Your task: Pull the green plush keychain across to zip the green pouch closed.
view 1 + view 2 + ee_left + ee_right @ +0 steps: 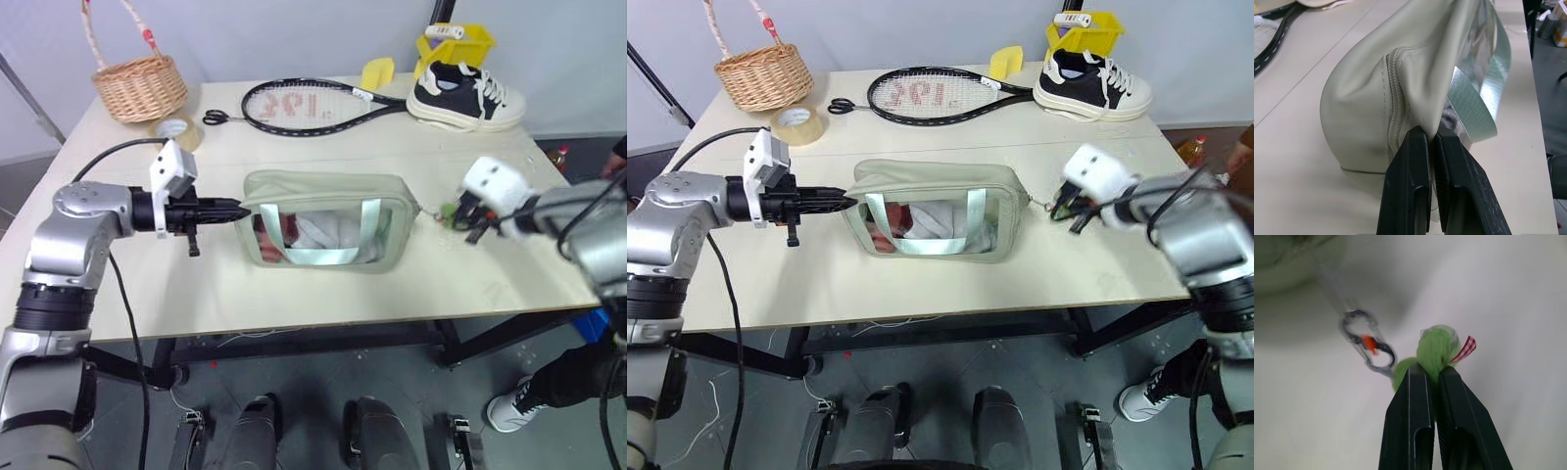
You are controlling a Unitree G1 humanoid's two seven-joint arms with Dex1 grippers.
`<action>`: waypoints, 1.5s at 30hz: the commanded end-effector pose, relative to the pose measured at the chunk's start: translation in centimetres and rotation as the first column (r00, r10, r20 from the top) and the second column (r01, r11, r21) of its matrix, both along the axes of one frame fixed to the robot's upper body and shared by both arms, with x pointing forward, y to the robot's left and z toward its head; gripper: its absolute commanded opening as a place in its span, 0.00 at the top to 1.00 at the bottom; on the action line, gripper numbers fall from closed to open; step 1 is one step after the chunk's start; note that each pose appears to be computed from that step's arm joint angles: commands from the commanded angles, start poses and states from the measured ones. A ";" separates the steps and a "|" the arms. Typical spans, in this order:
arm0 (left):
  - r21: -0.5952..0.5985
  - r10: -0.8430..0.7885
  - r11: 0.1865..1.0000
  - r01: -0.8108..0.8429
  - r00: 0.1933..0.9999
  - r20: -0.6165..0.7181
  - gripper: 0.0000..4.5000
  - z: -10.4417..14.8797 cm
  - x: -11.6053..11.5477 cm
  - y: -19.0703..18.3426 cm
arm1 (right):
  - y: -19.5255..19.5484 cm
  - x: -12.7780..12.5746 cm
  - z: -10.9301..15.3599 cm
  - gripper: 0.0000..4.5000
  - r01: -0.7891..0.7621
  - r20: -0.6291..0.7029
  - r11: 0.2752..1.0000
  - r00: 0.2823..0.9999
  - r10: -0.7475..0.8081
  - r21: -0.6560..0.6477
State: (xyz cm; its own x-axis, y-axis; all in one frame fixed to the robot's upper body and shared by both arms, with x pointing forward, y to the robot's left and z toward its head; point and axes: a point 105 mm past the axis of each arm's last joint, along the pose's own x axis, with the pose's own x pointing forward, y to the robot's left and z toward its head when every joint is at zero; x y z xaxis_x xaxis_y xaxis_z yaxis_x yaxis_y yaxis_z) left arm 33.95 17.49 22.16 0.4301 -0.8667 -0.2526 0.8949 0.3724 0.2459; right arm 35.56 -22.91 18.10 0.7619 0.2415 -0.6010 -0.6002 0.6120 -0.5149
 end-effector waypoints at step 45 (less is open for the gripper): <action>-0.016 -0.097 0.995 0.097 0.995 -0.031 0.02 5.6 -7.1 4.6 | 5.0 -6.8 10.4 0.00 -0.546 0.200 0.751 0.837 0.510 0.371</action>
